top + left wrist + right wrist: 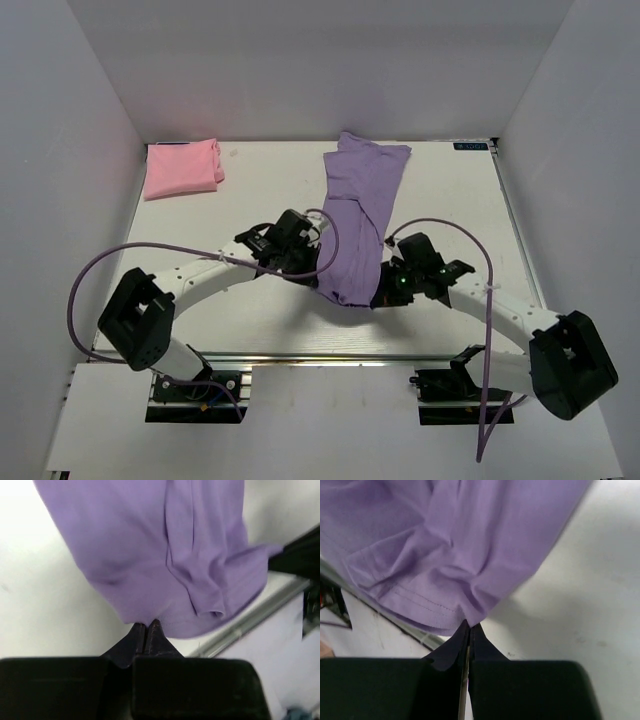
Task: Fold and stack the t-shirts
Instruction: Fold the folded rectangular tshirt in 1/3 of the way
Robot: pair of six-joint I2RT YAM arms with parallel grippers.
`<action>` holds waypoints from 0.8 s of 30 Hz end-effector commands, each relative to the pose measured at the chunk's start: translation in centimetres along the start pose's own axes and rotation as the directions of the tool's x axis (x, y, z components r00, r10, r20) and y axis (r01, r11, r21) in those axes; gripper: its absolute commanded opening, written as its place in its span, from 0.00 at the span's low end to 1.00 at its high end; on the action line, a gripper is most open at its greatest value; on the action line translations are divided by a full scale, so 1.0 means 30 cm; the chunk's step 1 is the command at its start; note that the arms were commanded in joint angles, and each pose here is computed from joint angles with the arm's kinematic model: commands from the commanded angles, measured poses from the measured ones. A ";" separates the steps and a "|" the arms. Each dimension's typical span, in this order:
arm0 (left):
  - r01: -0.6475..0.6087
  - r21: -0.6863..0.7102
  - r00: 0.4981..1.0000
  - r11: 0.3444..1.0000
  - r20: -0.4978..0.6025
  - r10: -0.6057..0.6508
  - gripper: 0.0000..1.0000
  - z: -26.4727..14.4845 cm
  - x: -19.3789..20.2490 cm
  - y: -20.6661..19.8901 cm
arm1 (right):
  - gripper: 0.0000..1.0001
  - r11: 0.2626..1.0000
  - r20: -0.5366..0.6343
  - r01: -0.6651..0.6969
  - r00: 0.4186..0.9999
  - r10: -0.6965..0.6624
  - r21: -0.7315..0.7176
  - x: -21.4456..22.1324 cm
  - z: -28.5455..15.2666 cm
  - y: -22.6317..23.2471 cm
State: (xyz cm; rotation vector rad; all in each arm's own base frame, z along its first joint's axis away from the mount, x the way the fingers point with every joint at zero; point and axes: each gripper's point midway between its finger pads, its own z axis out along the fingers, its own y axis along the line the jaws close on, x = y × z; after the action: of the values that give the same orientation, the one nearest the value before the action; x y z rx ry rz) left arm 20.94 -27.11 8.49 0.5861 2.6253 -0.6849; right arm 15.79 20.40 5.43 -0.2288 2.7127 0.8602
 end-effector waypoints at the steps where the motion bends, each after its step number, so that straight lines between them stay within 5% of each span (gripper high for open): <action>1: 0.063 -0.167 0.988 0.984 0.151 -0.038 0.00 -0.022 -0.187 0.070 | 0.00 0.995 0.118 0.050 0.991 -0.060 0.084 -0.183 -0.029 0.013; 15: 0.115 -0.173 0.952 0.978 0.299 -0.059 0.00 0.064 -0.640 0.114 | 0.00 0.970 0.264 0.042 0.959 -0.107 0.239 -0.658 -0.086 -0.064; 24: 0.082 -0.144 0.923 0.986 0.384 -0.021 0.00 0.083 -0.856 0.175 | 0.00 0.980 0.288 0.066 0.950 -0.118 0.186 -0.843 -0.091 -0.089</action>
State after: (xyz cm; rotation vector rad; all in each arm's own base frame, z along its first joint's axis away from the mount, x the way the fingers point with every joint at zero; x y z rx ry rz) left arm 44.01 -31.56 12.87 0.2610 2.4038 -0.4917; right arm 38.44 17.91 12.47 -0.1061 2.4951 0.5267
